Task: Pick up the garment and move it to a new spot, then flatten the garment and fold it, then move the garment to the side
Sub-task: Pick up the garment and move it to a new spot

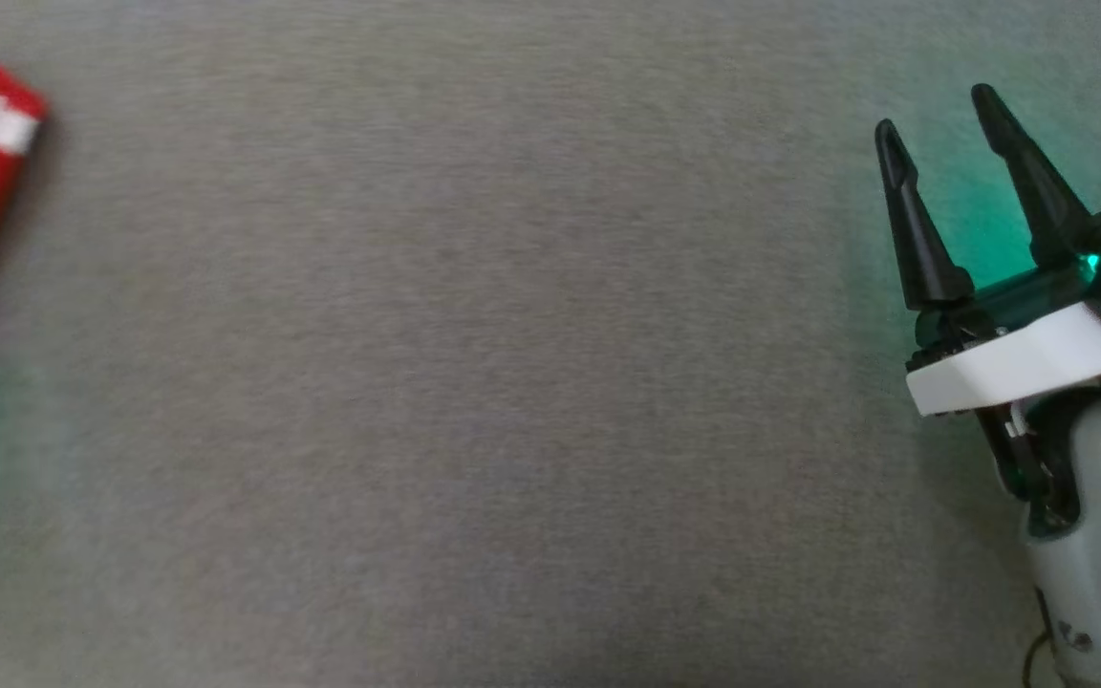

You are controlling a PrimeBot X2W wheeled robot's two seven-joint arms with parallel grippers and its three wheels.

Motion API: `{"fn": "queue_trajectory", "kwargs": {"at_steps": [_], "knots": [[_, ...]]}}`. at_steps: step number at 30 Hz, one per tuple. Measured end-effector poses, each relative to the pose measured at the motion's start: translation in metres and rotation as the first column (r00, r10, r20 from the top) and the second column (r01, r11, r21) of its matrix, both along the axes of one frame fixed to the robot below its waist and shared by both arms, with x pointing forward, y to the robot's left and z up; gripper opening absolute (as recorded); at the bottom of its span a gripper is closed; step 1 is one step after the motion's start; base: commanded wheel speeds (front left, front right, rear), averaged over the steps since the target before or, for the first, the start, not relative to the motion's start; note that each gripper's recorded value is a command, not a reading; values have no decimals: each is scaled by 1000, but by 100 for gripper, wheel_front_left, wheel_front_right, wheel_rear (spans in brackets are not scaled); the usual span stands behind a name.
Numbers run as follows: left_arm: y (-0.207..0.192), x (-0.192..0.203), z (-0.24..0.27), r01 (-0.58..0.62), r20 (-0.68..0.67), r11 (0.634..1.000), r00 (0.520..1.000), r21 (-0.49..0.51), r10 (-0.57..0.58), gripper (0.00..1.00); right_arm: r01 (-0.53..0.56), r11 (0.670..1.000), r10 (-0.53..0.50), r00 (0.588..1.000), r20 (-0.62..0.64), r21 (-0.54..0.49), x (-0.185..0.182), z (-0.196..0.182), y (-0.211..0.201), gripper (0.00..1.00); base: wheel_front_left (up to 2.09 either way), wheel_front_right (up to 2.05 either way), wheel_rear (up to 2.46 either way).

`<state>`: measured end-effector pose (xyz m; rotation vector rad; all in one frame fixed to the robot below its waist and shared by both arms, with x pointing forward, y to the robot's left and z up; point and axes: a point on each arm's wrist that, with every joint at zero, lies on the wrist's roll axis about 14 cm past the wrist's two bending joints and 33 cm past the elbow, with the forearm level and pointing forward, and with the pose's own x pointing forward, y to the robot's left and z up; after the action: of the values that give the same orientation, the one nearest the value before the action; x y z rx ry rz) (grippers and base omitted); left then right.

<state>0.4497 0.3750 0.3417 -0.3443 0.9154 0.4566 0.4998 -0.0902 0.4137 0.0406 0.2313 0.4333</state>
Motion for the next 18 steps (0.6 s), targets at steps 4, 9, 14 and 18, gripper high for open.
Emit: {"fn": "queue_trajectory", "kwargs": {"at_steps": [4,9,14,18], "knots": [[-2,15,-7,-13,-30,1000,999,-17,13,0,44,999,-44,999,-12,-23,-4,-5,-19,100,0,0,0],[-7,22,5,-12,10,1000,1000,-9,12,0,65,998,-64,998,13,-25,-7,6,-26,100,0,0,0],[-5,15,33,27,101,998,994,58,-33,0,79,997,-79,996,39,5,-19,25,-26,100,0,0,0],[-9,35,96,108,266,984,953,145,-144,0,93,995,-95,994,60,39,-36,43,-25,100,0,0,0]]}}
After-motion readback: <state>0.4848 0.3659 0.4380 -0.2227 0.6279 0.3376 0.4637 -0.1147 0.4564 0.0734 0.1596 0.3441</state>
